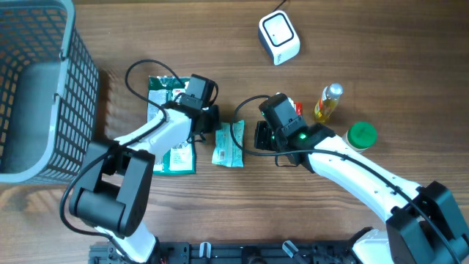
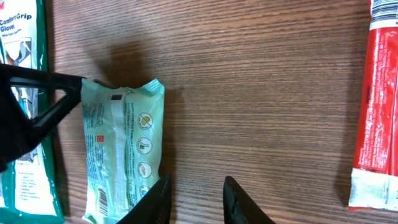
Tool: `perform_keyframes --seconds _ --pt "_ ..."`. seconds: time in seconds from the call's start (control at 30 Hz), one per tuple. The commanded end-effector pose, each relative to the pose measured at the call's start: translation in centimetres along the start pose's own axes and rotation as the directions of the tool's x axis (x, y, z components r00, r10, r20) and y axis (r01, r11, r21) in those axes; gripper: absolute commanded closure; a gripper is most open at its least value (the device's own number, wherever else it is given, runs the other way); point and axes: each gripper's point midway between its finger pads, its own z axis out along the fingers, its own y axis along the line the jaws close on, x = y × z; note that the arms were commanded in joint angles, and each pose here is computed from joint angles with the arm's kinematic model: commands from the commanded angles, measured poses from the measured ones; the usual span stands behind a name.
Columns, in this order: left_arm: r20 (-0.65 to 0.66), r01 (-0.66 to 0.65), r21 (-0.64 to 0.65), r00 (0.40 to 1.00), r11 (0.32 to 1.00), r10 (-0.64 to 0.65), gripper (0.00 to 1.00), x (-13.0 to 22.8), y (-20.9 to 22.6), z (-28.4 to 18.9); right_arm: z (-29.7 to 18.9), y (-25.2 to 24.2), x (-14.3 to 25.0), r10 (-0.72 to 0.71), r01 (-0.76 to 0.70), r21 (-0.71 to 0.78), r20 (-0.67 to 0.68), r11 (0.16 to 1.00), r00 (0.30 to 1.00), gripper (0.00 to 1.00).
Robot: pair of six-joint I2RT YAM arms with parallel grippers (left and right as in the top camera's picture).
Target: Scan the item barcode
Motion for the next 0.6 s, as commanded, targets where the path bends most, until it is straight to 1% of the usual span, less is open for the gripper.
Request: perform_keyframes --seconds 0.0,0.1,0.3,0.4,0.5,0.57 --pt "-0.097 -0.003 0.094 0.995 0.996 0.012 0.96 2.3 -2.1 0.9 0.5 -0.9 0.3 -0.006 0.006 0.037 -0.003 0.999 1.000 0.72" --pt "-0.146 -0.022 0.154 0.988 0.988 0.045 0.96 3.6 -3.4 0.6 0.5 -1.0 0.3 -0.005 0.005 0.040 -0.001 0.999 1.000 0.72" --pt "-0.197 -0.056 0.157 0.976 0.986 0.087 0.96 5.1 -3.5 0.5 0.5 -1.6 0.2 0.009 -0.009 0.055 -0.007 0.998 1.000 0.72" --pt "-0.220 -0.055 0.149 0.972 0.987 0.087 0.96 5.7 -3.3 0.4 0.5 -2.5 0.1 0.027 -0.026 0.074 -0.014 0.997 1.000 0.71" --pt "-0.234 -0.055 0.147 0.968 0.988 0.089 0.96 6.0 -3.2 0.2 0.4 -3.2 0.1 0.042 -0.040 0.092 -0.024 0.995 0.999 0.69" --pt "-0.245 -0.083 0.199 0.961 0.977 0.131 0.96 6.4 -3.9 -0.3 0.4 -3.5 0.3 0.045 -0.042 0.099 -0.031 0.994 0.999 0.68"
